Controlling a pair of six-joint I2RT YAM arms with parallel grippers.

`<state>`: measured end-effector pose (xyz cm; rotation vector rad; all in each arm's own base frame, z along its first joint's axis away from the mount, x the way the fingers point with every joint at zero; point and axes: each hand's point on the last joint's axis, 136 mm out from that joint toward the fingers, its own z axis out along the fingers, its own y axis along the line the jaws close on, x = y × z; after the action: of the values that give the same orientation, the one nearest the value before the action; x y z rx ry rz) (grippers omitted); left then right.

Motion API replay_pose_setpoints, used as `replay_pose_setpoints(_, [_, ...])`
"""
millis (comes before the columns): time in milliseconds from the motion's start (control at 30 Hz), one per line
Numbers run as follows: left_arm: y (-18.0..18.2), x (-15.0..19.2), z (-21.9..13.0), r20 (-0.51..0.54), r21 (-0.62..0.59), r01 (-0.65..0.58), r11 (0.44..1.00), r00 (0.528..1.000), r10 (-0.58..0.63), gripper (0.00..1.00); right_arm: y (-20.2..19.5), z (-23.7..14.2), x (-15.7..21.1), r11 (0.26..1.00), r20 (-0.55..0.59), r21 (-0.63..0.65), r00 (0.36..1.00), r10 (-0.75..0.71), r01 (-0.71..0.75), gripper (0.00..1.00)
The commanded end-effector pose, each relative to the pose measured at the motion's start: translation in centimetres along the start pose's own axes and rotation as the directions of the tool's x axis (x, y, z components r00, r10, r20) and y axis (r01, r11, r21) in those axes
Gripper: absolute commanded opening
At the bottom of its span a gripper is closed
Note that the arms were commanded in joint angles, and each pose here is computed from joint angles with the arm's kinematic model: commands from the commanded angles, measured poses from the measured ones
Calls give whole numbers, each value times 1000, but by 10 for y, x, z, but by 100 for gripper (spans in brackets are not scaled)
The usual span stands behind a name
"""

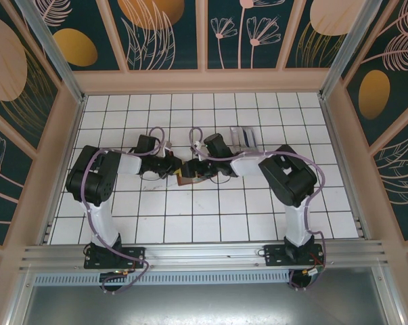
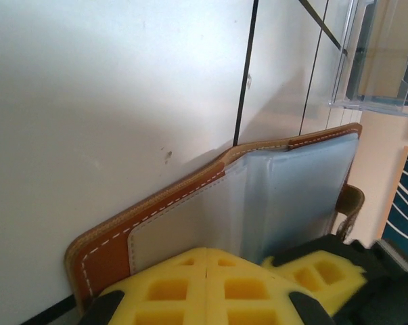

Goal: Put the credit cards into the card holder

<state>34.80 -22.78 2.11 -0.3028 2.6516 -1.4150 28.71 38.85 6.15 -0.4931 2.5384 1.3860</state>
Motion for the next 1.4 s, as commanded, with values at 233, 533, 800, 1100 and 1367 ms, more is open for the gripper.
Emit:
replay_pose_setpoints(233, [12,1,1,-11,-63,-26,998,1000,26,0,-17,-154,-91,954,353,298,933,-71,-40,55])
replay_pose_setpoints(533, [3,-3,-1,-7,-48,-41,998,999,41,0,-120,-245,-102,655,357,718,932,-59,-234,58])
replay_pose_setpoints(800, [2,-4,0,-19,-48,-45,998,999,45,0,-151,-226,-104,552,214,821,975,-58,-147,67])
replay_pose_setpoints(1100, [0,0,-4,-20,-51,-61,997,998,60,2,-150,-208,-116,523,141,849,987,-78,-80,67])
replay_pose_setpoints(1367, [0,-2,-4,-15,-59,-67,996,998,66,2,-180,-216,-105,353,81,934,994,-75,-50,66])
